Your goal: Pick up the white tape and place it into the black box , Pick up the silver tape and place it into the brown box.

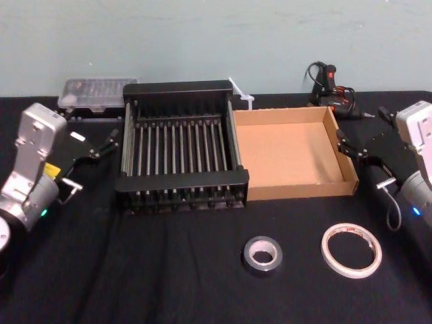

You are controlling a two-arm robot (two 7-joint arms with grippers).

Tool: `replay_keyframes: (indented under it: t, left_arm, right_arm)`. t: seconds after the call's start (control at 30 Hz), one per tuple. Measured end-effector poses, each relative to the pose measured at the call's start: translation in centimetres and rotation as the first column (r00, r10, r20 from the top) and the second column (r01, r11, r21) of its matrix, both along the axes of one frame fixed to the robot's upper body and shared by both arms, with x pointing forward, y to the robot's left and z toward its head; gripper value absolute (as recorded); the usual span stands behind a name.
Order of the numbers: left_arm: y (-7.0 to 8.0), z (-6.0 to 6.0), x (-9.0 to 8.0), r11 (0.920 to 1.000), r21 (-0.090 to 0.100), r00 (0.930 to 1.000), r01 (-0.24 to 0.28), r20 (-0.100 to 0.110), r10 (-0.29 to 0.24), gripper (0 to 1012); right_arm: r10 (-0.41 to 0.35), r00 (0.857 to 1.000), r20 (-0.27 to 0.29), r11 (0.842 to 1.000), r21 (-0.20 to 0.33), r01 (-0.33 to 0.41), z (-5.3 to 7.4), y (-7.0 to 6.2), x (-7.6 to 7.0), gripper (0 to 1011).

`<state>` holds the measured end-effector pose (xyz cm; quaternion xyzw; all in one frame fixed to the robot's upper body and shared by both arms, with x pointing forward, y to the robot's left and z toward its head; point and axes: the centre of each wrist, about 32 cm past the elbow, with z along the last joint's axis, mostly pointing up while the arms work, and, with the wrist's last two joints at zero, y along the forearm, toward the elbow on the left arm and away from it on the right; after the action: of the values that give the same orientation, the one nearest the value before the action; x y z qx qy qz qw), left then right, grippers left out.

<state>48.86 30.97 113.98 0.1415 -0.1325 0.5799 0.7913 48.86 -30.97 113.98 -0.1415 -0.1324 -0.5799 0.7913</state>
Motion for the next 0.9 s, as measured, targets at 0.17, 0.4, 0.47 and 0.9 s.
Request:
replay_keyframes:
  t: [0.17,0.4,0.47,0.9]
  left_arm:
    - [0.0,0.0,0.0,1.0,0.0,1.0,0.0,0.0,0.0,1001]
    - [0.0,0.0,0.0,1.0,0.0,1.0,0.0,0.0,0.0,1001]
    - [0.0,0.0,0.0,1.0,0.0,1.0,0.0,0.0,0.0,1001]
    - [0.0,0.0,0.0,1.0,0.0,1.0,0.0,0.0,0.0,1001]
  right_arm:
    - [0.0,1.0,0.0,1.0,0.0,0.0,0.0,0.0,0.0,1002]
    - [0.0,1.0,0.0,1.0,0.0,0.0,0.0,0.0,0.0,1000]
    - [0.0,1.0,0.0,1.0,0.0,0.0,0.0,0.0,0.0,1002]
    - [0.0,1.0,0.0,1.0,0.0,0.0,0.0,0.0,0.0,1000]
